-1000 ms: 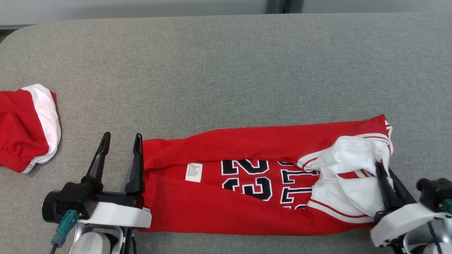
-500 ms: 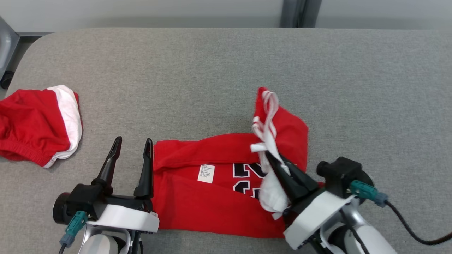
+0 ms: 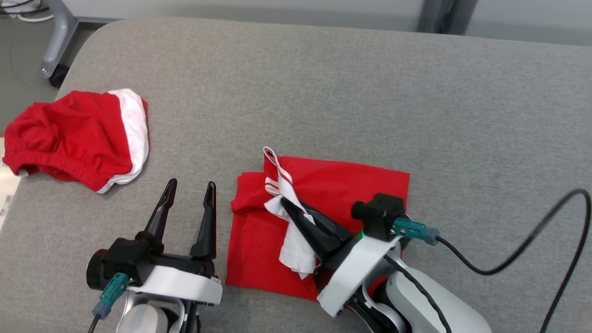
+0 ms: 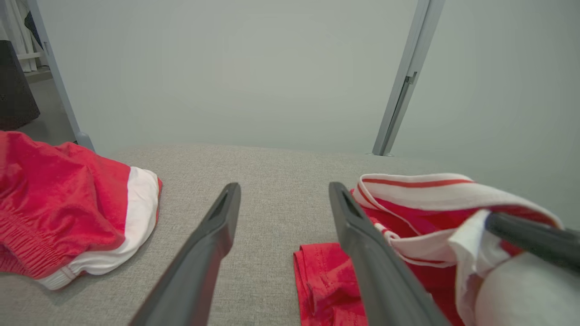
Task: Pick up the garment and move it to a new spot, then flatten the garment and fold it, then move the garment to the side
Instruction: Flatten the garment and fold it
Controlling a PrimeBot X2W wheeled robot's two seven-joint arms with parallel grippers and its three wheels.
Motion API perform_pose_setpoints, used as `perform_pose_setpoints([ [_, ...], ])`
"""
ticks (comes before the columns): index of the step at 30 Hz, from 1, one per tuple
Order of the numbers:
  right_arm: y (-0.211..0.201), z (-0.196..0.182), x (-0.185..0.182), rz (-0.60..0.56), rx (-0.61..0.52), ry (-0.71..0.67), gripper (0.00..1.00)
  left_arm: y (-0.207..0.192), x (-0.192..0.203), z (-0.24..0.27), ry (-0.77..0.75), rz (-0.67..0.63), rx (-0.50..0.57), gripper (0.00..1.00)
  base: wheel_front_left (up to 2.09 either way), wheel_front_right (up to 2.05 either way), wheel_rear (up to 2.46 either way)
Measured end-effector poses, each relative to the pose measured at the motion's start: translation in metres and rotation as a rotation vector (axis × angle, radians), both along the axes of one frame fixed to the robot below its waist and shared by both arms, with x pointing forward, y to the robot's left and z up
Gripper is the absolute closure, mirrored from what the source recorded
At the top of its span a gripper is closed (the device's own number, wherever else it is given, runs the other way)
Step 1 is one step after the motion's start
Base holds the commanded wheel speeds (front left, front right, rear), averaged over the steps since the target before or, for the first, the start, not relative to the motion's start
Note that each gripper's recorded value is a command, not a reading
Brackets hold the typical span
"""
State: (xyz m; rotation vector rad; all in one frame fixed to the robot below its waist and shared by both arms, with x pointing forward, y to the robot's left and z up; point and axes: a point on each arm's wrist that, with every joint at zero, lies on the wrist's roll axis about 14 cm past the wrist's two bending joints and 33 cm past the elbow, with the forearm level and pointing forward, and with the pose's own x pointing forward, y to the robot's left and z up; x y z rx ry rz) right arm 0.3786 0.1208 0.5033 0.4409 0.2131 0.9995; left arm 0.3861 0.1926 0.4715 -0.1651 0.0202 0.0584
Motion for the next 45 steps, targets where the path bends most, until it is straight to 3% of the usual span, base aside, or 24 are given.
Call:
perform_pose_setpoints([
  [8, 0.031, -0.023, -0.003, 0.106, 0.013, 0.058, 1.00, 0.002, 0.005, -0.009, 0.028, 0.012, -0.010, 0.00, 0.00, 0.00, 0.00],
  [9, 0.032, -0.025, -0.002, 0.109, 0.019, 0.063, 0.87, 0.002, 0.007, -0.009, 0.027, 0.011, -0.011, 0.00, 0.00, 0.00, 0.00],
  [10, 0.034, -0.024, -0.002, 0.112, 0.036, 0.073, 0.58, 0.001, 0.008, -0.010, 0.028, 0.008, -0.011, 0.00, 0.00, 0.00, 0.00],
  [11, 0.036, -0.024, -0.004, 0.120, 0.048, 0.086, 0.58, 0.001, 0.009, -0.012, 0.033, 0.009, -0.011, 0.00, 0.00, 0.00, 0.00],
  [13, 0.039, -0.024, -0.006, 0.133, 0.061, 0.093, 0.00, -0.001, 0.010, -0.014, 0.040, 0.006, -0.015, 0.00, 0.00, 0.00, 0.00],
  [22, 0.035, 0.007, 0.008, 0.115, 0.127, -0.002, 0.00, -0.011, 0.022, -0.017, 0.038, -0.026, -0.009, 0.00, 0.00, 0.00, 0.00],
  [28, -0.016, 0.053, 0.056, -0.109, 0.202, -0.167, 0.00, -0.019, 0.028, -0.015, 0.028, -0.051, -0.006, 0.00, 0.00, 0.00, 0.00],
  [34, -0.100, 0.058, 0.082, -0.372, 0.131, -0.287, 0.00, -0.020, 0.031, -0.011, 0.012, -0.055, 0.004, 0.00, 0.00, 0.00, 0.00],
  [45, -0.218, 0.019, 0.068, -0.697, -0.094, -0.277, 0.00, -0.010, 0.025, 0.005, -0.031, -0.022, 0.028, 0.00, 0.00, 0.00, 0.00],
])
